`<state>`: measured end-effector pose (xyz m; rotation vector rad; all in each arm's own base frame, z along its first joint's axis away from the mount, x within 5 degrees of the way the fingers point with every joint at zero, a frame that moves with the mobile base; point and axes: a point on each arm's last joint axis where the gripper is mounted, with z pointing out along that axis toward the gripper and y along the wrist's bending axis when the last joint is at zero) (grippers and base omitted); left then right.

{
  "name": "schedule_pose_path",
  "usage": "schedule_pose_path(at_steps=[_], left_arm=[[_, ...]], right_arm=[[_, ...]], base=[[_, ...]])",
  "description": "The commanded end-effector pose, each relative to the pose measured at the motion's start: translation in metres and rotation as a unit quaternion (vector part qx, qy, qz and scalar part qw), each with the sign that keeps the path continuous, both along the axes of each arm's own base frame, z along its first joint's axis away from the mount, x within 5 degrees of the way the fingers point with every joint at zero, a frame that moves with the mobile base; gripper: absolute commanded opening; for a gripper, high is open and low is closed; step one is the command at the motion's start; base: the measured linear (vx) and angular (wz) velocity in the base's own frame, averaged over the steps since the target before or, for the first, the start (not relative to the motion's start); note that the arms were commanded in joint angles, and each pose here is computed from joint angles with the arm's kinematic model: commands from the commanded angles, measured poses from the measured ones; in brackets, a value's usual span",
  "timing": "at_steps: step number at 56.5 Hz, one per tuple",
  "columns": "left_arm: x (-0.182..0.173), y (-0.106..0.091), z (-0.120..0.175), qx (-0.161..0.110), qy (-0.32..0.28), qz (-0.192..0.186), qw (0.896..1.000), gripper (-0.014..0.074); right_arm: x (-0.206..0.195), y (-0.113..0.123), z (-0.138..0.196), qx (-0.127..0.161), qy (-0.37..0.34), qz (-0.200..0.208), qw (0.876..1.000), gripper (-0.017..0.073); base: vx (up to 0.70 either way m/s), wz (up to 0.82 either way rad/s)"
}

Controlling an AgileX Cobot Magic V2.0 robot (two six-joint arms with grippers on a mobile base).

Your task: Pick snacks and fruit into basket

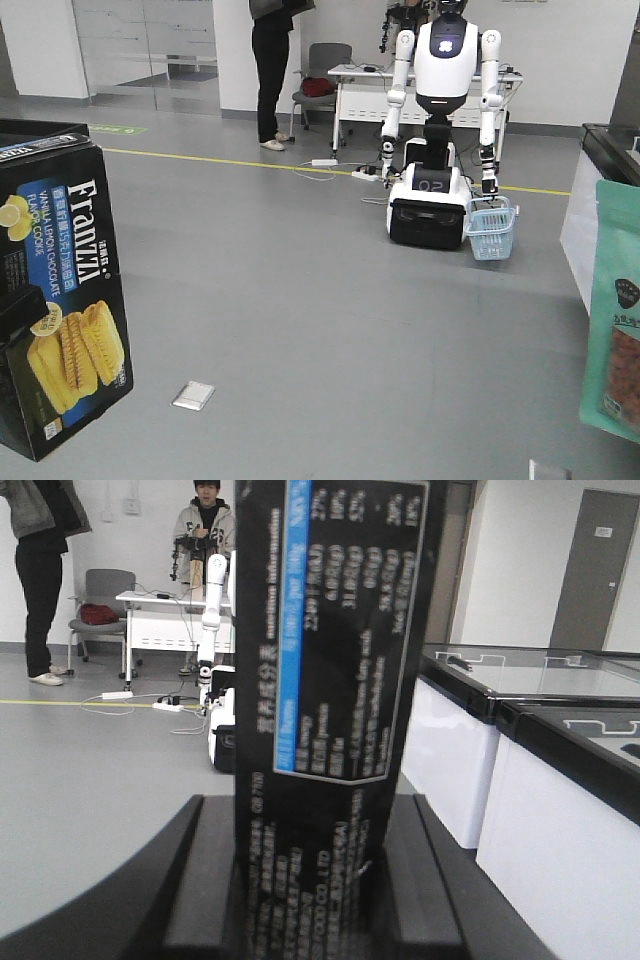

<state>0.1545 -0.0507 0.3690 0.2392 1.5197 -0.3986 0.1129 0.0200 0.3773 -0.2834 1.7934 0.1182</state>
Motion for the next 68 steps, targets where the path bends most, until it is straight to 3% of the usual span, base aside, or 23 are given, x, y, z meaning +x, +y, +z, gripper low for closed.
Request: schedule_pose_path(at_steps=[1,68], left_arm=[[-0.0037,-0.0014,0.0133,-0.018,-0.019,-0.012,1.0,0.0002],[-0.0038,-0.0015,0.0134,-0.018,-0.019,-0.013,1.0,0.0002]], right_arm=[[0.0002,-0.0029,0.0162,0.011,-0.05,-0.019,0.999,-0.0009],[0.0003,-0.0029,0.0162,0.011,-0.05,-0.019,0.998,-0.0009]], base=[[0.38,-0.13],[0.39,-0.14]])
